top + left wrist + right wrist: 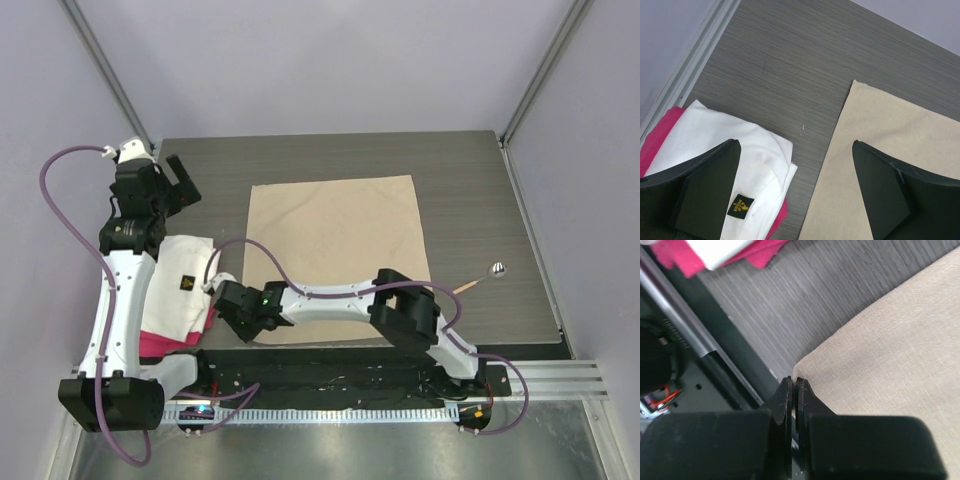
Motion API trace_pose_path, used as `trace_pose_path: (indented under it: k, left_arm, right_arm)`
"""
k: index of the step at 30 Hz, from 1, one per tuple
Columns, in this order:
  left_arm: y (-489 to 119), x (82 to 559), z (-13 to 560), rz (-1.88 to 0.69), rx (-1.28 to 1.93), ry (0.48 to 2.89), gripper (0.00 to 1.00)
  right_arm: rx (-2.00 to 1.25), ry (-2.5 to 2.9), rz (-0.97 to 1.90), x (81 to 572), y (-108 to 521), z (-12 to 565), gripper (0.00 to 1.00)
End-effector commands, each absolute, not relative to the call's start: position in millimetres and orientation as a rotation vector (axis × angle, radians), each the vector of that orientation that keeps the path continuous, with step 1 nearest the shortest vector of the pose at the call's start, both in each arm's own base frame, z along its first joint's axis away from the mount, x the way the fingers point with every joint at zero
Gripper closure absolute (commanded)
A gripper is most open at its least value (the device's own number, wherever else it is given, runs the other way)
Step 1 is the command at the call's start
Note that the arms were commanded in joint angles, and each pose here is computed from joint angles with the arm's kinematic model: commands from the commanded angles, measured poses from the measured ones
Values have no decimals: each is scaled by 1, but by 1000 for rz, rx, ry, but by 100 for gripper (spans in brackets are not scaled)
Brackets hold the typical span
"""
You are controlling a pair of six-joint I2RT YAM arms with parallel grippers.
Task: Fold the napkin, place the utensils inside, and roll it up
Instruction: Fold the napkin at the center of the board.
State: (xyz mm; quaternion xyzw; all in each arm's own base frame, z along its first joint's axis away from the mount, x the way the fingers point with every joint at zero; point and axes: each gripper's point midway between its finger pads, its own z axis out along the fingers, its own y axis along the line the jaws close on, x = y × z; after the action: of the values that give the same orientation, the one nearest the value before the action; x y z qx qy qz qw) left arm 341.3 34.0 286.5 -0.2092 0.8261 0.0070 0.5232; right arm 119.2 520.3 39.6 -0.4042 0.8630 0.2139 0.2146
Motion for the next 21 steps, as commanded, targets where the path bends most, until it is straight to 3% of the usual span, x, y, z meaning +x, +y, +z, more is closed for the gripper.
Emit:
trace_pose_path:
  k: [1,21]
  left_arm:
    - [39,340,312,37,-494,1899,0]
    - [39,339,313,35,-492,1895,0]
  right_arm:
    - [-1029,2271,711,136,521,111,99]
    - [-648,2378,134,323,341,80,99]
